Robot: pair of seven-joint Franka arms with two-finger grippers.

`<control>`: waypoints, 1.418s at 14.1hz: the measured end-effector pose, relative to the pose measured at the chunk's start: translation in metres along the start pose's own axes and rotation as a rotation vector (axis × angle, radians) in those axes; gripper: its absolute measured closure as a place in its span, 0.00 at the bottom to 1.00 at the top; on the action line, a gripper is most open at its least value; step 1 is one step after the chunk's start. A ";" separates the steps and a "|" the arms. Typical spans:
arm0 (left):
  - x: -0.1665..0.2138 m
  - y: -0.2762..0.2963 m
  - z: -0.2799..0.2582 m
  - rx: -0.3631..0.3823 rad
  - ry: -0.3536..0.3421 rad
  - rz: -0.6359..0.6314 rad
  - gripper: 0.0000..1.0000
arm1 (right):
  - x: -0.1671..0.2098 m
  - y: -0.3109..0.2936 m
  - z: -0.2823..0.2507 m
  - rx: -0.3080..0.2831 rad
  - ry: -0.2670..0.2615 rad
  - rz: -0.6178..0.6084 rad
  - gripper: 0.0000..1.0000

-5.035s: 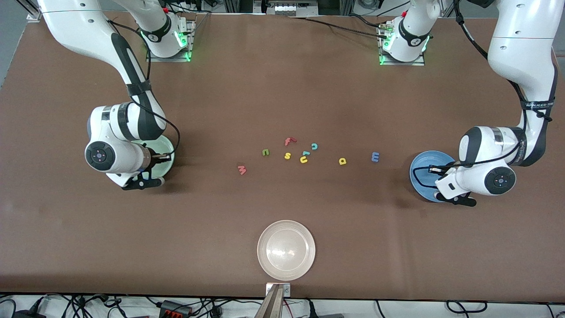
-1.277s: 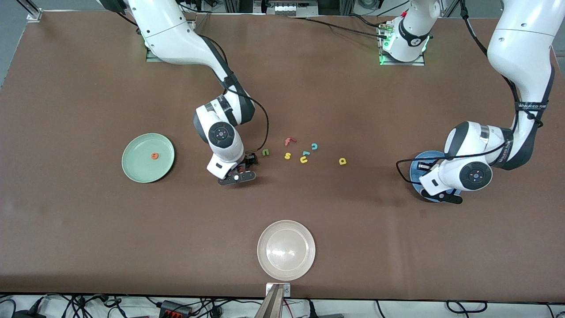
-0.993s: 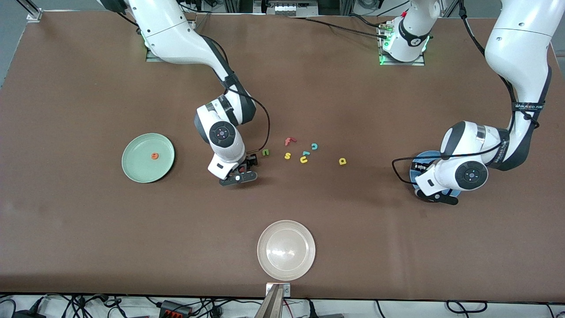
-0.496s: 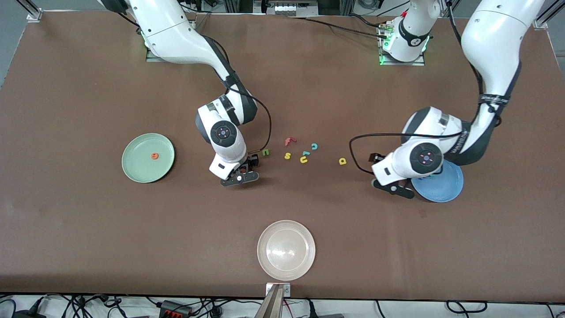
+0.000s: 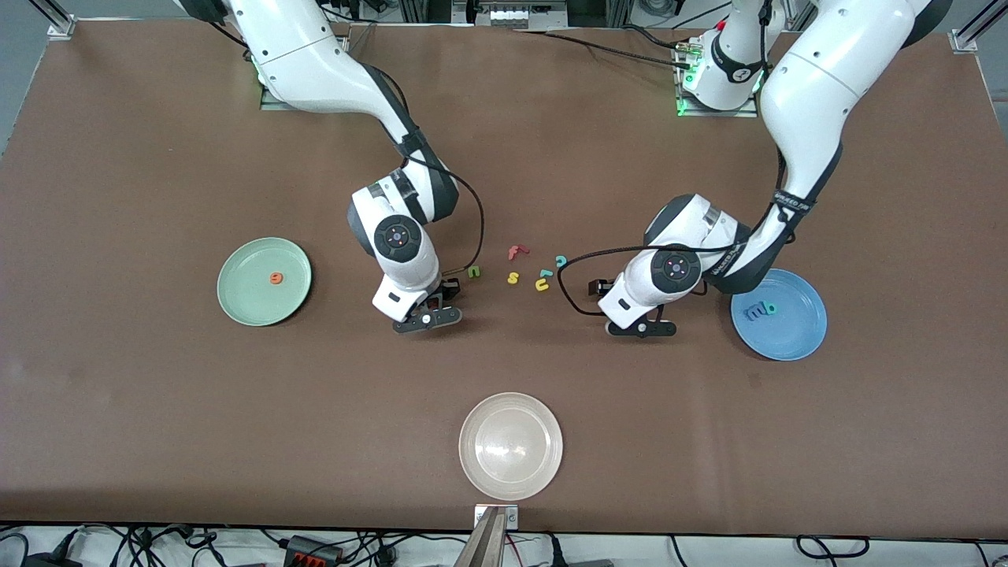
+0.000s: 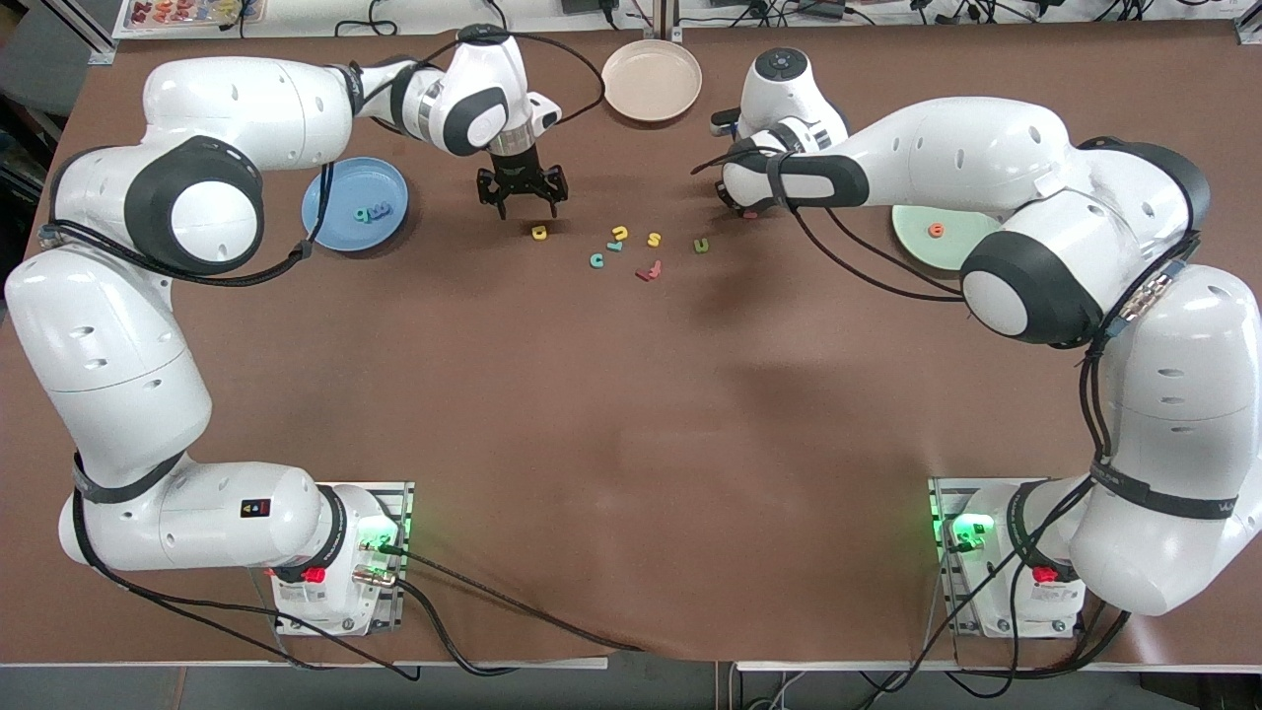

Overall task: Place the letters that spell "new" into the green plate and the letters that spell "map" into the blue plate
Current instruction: 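Place the pink 'w' on the green plate while the left places 'E' on blue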

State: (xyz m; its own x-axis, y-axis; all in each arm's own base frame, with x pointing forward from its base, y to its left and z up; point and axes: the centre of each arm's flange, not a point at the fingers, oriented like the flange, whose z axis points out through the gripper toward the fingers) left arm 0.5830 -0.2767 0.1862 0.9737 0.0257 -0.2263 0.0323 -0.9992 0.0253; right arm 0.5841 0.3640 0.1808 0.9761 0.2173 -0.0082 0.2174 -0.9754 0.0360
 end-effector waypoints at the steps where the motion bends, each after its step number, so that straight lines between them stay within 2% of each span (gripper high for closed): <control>1: -0.001 0.001 0.007 -0.001 -0.010 -0.004 0.03 | 0.004 0.022 -0.005 -0.016 -0.027 0.029 0.74; 2: -0.001 0.001 0.012 -0.002 -0.018 -0.007 0.04 | 0.010 0.054 -0.014 -0.030 -0.063 0.063 0.74; 3: -0.001 0.001 0.016 -0.003 -0.023 -0.008 0.12 | 0.016 0.095 -0.025 -0.036 -0.092 0.092 0.74; 5: -0.002 0.002 0.021 -0.003 -0.031 -0.013 0.35 | 0.019 0.182 -0.042 -0.032 -0.121 0.138 0.74; 7: -0.003 0.003 0.022 -0.002 -0.031 -0.017 0.38 | 0.002 0.248 -0.051 -0.022 -0.150 0.174 0.74; 9: -0.004 0.005 0.021 -0.002 -0.031 -0.020 0.41 | -0.028 0.284 -0.058 -0.009 -0.180 0.183 0.74; 10: -0.004 0.007 0.021 -0.002 -0.029 -0.025 0.47 | -0.042 0.295 -0.060 -0.001 -0.194 0.188 0.74; 12: -0.005 0.007 0.019 0.000 -0.028 -0.031 0.70 | -0.065 0.320 -0.059 0.014 -0.218 0.200 0.74; 13: -0.005 0.007 0.019 0.000 -0.029 -0.032 0.72 | -0.073 0.333 -0.055 0.020 -0.229 0.203 0.74; 17: -0.004 0.006 0.017 0.003 -0.031 -0.035 0.72 | -0.086 0.349 -0.024 0.019 -0.246 0.211 0.74; 20: 0.006 -0.013 -0.009 0.057 -0.058 -0.046 0.72 | -0.085 0.348 0.006 0.005 -0.230 0.191 0.74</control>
State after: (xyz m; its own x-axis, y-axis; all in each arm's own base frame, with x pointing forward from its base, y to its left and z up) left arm 0.5900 -0.2630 0.1935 0.9567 0.0710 -0.2824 0.0617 -0.9972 -0.0417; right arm 0.5768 0.0053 0.1882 0.9736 0.0158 -0.2279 0.0289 -0.9981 0.0542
